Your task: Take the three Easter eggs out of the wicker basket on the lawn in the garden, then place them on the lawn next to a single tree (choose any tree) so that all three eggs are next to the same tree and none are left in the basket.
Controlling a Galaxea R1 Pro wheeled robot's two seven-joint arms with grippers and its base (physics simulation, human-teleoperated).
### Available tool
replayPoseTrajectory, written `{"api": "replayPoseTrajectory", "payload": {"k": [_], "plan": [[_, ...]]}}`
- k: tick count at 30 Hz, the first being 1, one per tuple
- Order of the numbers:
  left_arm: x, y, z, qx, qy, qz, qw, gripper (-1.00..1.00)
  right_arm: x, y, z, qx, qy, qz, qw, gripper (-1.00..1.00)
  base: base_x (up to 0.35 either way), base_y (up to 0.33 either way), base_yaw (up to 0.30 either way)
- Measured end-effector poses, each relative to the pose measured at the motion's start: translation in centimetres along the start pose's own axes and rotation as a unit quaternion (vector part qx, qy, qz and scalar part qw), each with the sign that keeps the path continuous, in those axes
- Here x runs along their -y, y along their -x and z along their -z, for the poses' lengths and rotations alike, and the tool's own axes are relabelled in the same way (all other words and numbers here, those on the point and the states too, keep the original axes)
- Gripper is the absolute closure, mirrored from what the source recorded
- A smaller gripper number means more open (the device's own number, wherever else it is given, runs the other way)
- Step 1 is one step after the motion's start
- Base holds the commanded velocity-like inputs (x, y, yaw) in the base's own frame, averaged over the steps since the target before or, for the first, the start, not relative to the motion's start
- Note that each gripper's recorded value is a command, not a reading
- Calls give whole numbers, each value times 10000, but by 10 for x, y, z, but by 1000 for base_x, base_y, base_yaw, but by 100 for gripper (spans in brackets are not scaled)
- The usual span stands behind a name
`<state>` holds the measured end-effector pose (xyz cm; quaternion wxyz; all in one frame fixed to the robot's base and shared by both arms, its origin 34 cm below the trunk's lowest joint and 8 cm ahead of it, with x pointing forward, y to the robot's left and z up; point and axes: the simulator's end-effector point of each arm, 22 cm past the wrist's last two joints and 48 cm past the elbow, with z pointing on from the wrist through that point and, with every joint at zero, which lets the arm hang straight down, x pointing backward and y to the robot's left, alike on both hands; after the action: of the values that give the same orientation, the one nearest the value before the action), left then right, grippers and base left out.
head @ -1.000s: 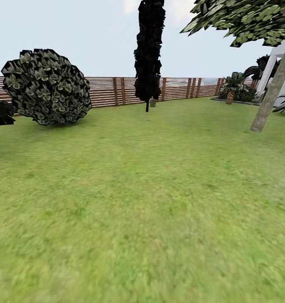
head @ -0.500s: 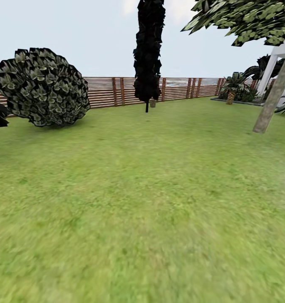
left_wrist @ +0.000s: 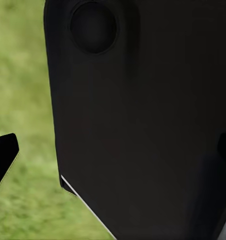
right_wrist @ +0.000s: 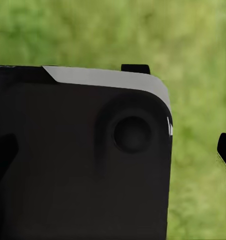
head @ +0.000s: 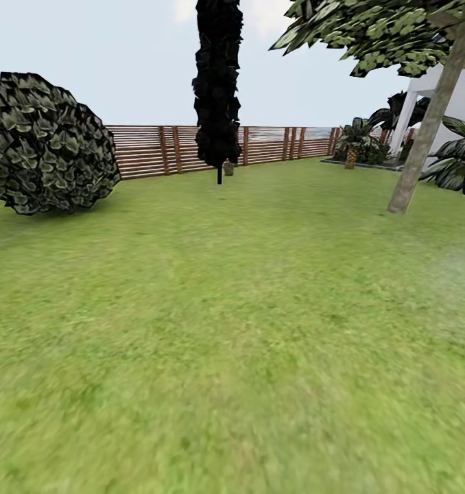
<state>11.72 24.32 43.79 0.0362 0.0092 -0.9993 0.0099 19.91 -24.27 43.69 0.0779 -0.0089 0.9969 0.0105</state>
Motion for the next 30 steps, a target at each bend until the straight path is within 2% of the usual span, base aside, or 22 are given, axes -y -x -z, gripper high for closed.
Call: {"api": "replayPoseTrajectory", "payload": {"k": [30], "plan": [[0, -2, 0, -22, -5, -10, 10000, -100, 1, 0, 0, -6, -11, -11, 10000, -100, 338, 0, 0]]}}
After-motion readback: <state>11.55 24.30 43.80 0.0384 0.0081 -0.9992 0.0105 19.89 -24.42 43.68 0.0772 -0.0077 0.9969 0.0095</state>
